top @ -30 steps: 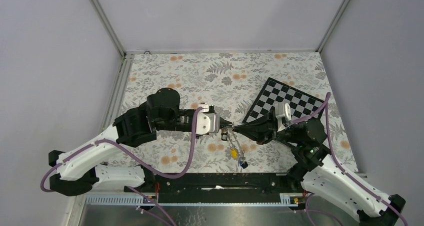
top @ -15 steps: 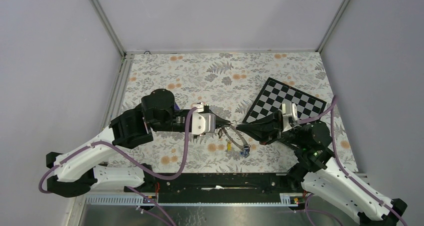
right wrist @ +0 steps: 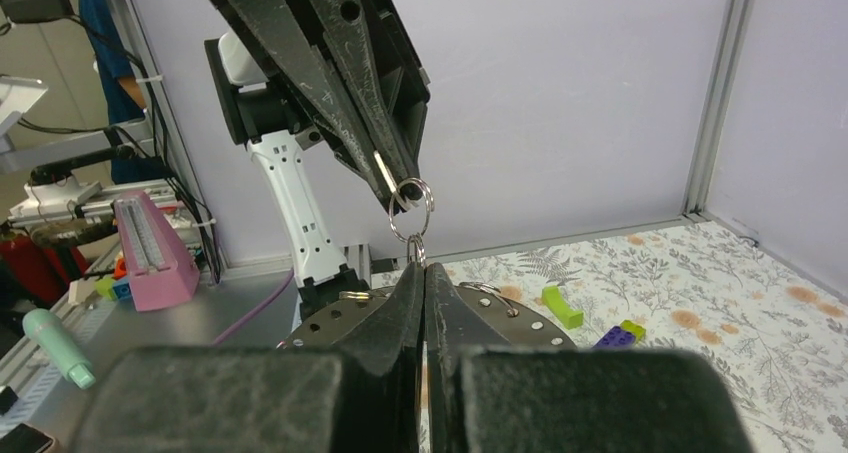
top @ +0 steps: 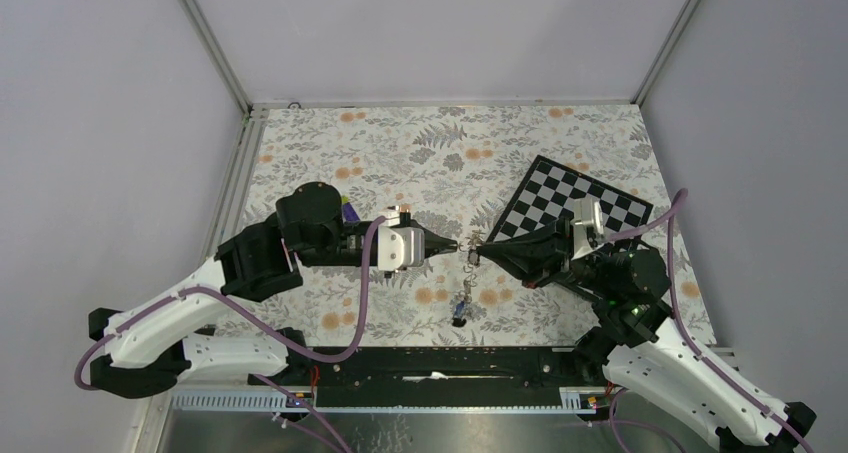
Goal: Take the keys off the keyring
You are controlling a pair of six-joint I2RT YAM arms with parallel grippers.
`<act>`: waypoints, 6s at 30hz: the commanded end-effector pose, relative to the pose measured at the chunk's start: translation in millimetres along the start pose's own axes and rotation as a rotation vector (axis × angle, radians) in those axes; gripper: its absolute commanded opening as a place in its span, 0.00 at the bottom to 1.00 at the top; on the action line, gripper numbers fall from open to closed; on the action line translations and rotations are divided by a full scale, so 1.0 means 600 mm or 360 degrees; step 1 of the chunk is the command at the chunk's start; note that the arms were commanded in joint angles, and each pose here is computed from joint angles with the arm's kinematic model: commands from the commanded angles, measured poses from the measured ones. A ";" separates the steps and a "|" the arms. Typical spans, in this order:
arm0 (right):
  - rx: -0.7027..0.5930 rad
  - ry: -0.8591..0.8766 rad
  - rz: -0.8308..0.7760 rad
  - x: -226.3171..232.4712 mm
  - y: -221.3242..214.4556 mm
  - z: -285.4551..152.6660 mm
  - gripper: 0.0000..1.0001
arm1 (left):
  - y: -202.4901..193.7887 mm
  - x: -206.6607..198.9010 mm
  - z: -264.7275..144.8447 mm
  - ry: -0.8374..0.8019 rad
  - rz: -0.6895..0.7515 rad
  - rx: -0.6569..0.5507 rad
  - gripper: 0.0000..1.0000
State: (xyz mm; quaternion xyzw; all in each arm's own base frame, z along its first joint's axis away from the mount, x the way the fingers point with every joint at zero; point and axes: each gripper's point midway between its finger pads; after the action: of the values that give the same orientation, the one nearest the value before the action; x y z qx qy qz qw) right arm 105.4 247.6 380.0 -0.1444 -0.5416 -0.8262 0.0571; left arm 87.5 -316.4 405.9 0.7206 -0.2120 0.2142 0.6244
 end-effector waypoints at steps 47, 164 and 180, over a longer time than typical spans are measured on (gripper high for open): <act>-0.0364 -0.0025 0.0006 0.019 0.069 -0.024 0.00 | 0.047 0.057 -0.023 0.0245 0.0097 -0.0109 0.00; 0.0361 0.0355 -0.0251 0.084 0.034 0.013 0.00 | 0.139 0.067 -0.018 0.0085 0.0323 -0.0362 0.00; 0.0362 0.0772 0.0035 0.142 0.052 0.041 0.00 | 0.180 0.049 -0.062 0.0042 0.0408 -0.0500 0.00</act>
State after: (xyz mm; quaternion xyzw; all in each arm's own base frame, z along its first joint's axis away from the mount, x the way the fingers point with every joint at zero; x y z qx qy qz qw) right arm 59.5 271.6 419.9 0.0098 -0.6227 -0.7633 0.1718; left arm 58.1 -311.6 454.1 0.6596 -0.3013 0.2097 0.6559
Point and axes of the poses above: each gripper's point midway between its finger pads, its own z axis out along the fingers, its own x axis along the line the jaws close on, y = z × x, and after that the axes turned 14 degrees about z, right-handed
